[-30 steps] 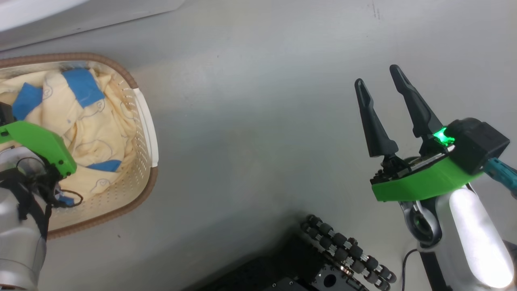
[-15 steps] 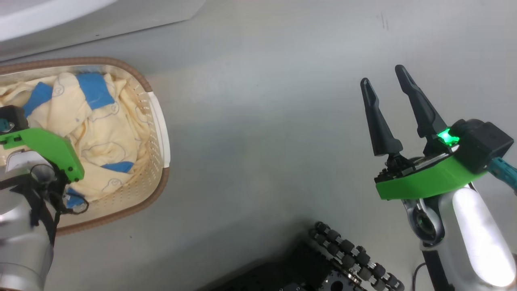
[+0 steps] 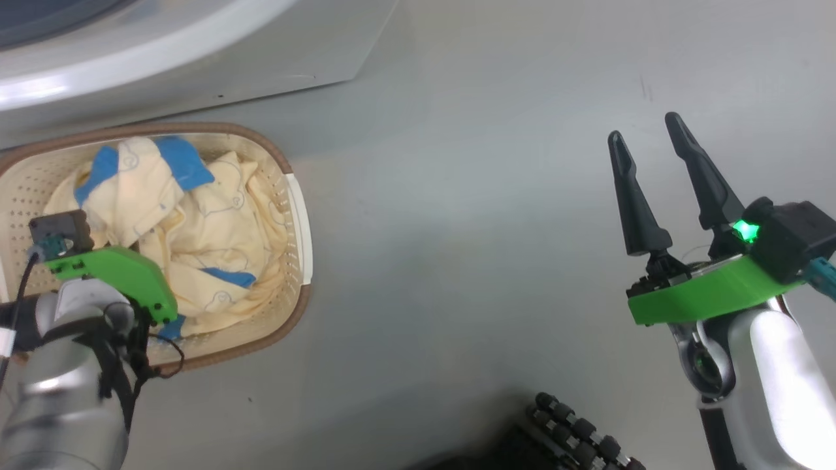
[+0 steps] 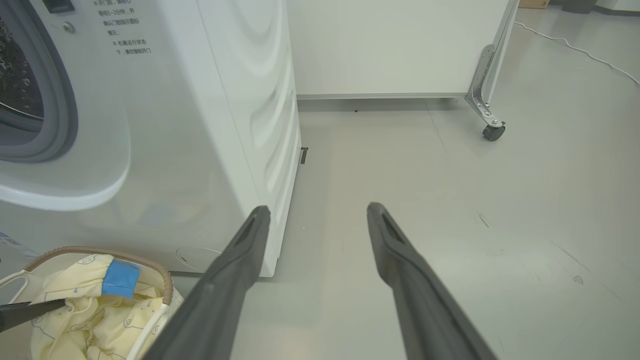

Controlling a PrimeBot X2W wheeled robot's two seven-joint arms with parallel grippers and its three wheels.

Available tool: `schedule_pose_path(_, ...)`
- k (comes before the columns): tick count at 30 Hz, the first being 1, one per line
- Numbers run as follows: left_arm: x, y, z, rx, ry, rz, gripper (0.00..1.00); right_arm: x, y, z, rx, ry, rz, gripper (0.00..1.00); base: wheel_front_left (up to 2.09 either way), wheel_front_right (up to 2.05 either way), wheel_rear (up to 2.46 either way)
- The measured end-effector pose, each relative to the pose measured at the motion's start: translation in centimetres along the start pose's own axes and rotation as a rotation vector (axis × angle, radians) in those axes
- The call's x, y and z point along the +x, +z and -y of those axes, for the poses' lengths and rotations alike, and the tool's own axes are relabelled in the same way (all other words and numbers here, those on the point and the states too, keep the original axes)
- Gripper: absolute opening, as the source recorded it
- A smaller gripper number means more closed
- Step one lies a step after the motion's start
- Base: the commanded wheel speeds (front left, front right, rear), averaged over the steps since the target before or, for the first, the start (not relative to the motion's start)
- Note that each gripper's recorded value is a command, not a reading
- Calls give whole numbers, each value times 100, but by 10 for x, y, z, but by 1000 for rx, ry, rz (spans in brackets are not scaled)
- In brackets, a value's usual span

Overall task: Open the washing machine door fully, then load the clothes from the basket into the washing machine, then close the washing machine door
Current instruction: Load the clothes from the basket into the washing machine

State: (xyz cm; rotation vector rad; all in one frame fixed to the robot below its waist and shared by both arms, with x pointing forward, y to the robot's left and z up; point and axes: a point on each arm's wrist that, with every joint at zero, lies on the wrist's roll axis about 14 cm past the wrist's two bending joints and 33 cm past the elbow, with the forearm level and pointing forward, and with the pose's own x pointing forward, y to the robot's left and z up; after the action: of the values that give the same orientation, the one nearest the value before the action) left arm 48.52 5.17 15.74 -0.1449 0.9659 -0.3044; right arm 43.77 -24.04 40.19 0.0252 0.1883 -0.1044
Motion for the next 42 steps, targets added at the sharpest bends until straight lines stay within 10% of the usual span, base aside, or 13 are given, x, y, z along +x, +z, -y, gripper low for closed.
schedule_pose_path(42,-264,80,-1,83,170,703,0,-104,75,-35,10,110,113,100,0,0,0)
